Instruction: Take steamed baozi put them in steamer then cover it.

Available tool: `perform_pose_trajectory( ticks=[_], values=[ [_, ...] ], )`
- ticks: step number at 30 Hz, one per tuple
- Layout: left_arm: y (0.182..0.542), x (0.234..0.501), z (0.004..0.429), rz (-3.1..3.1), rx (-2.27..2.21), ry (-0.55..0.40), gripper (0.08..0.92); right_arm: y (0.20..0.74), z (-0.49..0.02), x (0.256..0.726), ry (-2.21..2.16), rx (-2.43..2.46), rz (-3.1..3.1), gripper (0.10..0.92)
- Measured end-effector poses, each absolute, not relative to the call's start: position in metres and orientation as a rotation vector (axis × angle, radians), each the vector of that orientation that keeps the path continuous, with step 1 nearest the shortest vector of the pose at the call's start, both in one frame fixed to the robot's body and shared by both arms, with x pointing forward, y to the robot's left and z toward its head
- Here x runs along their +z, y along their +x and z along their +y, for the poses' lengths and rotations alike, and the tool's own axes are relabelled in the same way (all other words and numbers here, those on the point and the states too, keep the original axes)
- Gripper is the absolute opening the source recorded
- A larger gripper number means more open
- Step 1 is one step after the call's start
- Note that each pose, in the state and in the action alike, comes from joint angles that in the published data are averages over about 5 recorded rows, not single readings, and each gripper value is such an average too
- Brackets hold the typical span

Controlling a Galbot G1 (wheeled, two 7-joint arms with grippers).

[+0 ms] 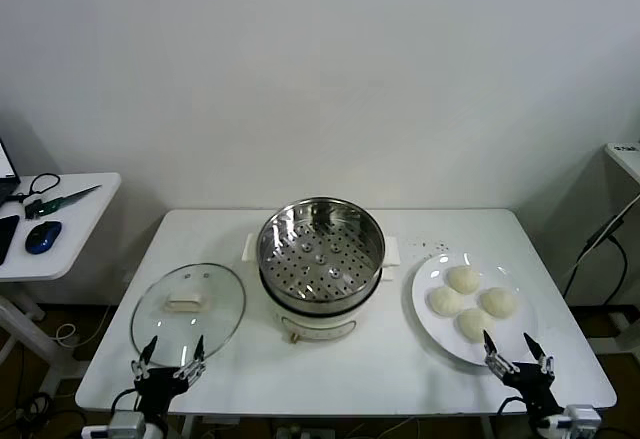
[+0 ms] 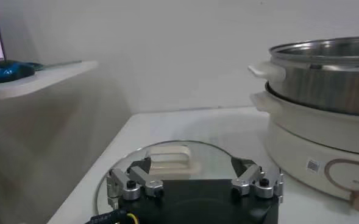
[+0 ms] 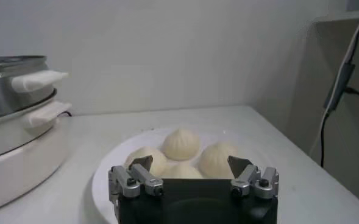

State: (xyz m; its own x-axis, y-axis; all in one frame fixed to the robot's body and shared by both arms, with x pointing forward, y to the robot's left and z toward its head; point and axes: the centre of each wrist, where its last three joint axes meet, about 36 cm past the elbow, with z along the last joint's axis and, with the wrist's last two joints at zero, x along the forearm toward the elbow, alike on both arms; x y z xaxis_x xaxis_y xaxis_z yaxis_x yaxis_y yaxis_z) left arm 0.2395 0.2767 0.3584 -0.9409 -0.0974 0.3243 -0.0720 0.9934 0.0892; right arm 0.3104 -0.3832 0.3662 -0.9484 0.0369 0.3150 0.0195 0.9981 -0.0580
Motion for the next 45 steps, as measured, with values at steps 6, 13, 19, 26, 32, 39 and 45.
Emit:
perform_pose_trajectory(
  ticks=[6, 13, 19, 26, 32, 39, 45],
  values=[
    [0.240, 0.361, 0.273, -2.812, -0.100, 0.114, 0.823, 0.381, -0.401, 0.399, 0.130, 0.303, -2.807, 0.823],
    [0.241, 0.365, 0.268, -2.825, -0.090, 0.100, 0.823, 0.483, -0.417, 0.460, 0.554, 0.736, -2.650, 0.823],
    [0.241, 0.368, 0.265, -2.837, -0.091, 0.090, 0.823, 0.542, -0.435, 0.499, 0.929, 1.079, -2.303, 0.823],
    [0.242, 0.367, 0.263, -2.839, -0.091, 0.080, 0.823, 0.588, -0.458, 0.541, 1.133, 1.249, -1.913, 0.823],
    [0.240, 0.365, 0.262, -2.836, -0.089, 0.079, 0.823, 0.614, -0.460, 0.557, 1.183, 1.264, -1.694, 0.823],
    [0.239, 0.362, 0.261, -2.832, -0.085, 0.080, 0.823, 0.633, -0.453, 0.544, 1.194, 1.236, -1.539, 0.823],
    [0.237, 0.359, 0.261, -2.826, -0.086, 0.081, 0.823, 0.648, -0.443, 0.523, 1.200, 1.228, -1.462, 0.823]
  ],
)
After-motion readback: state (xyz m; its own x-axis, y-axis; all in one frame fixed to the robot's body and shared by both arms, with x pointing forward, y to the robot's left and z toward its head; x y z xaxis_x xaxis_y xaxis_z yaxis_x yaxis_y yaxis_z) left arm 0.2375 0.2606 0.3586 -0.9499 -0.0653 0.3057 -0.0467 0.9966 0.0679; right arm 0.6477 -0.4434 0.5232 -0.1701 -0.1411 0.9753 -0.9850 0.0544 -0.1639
